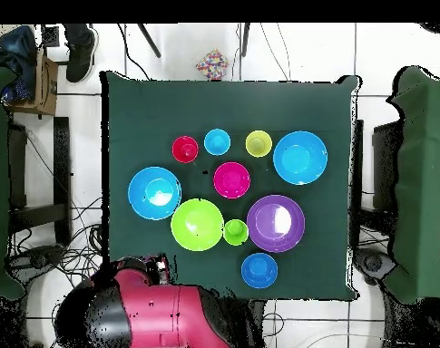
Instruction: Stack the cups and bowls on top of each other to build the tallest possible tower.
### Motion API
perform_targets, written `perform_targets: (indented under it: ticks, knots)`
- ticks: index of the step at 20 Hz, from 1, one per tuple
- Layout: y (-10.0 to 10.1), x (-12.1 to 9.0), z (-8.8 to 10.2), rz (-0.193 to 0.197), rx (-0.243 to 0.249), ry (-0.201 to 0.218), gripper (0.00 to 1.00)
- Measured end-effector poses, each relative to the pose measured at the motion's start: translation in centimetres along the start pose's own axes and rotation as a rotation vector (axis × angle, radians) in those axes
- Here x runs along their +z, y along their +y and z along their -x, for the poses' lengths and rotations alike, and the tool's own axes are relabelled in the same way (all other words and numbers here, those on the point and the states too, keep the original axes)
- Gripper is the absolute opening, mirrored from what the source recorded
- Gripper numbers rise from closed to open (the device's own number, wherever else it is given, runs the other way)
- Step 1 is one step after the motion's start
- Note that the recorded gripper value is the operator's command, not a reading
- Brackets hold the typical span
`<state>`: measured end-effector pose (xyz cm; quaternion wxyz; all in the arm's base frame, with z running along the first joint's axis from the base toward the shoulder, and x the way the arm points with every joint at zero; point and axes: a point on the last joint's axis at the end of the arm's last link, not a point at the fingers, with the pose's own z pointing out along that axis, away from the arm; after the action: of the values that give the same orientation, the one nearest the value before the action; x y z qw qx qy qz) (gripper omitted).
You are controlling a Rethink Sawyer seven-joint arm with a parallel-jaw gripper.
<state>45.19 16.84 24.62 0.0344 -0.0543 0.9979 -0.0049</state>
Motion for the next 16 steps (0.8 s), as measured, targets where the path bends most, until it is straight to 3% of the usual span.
perform_targets:
  ticks: [3,7,10,12,16]
  knots:
    - [0.5,-1.2,-0.1,-0.002,0.007,0.017,1.0]
    - [1.5,-4.9,-0.9,-0.004,0.014,0.084,1.0]
    - [1.6,-5.7,-1.5,-0.003,0.018,0.106,1.0]
    - [1.5,-4.4,-1.7,-0.004,0.021,0.092,1.0]
    - [1.5,1.1,-1.6,-0.013,0.018,0.012,1.0]
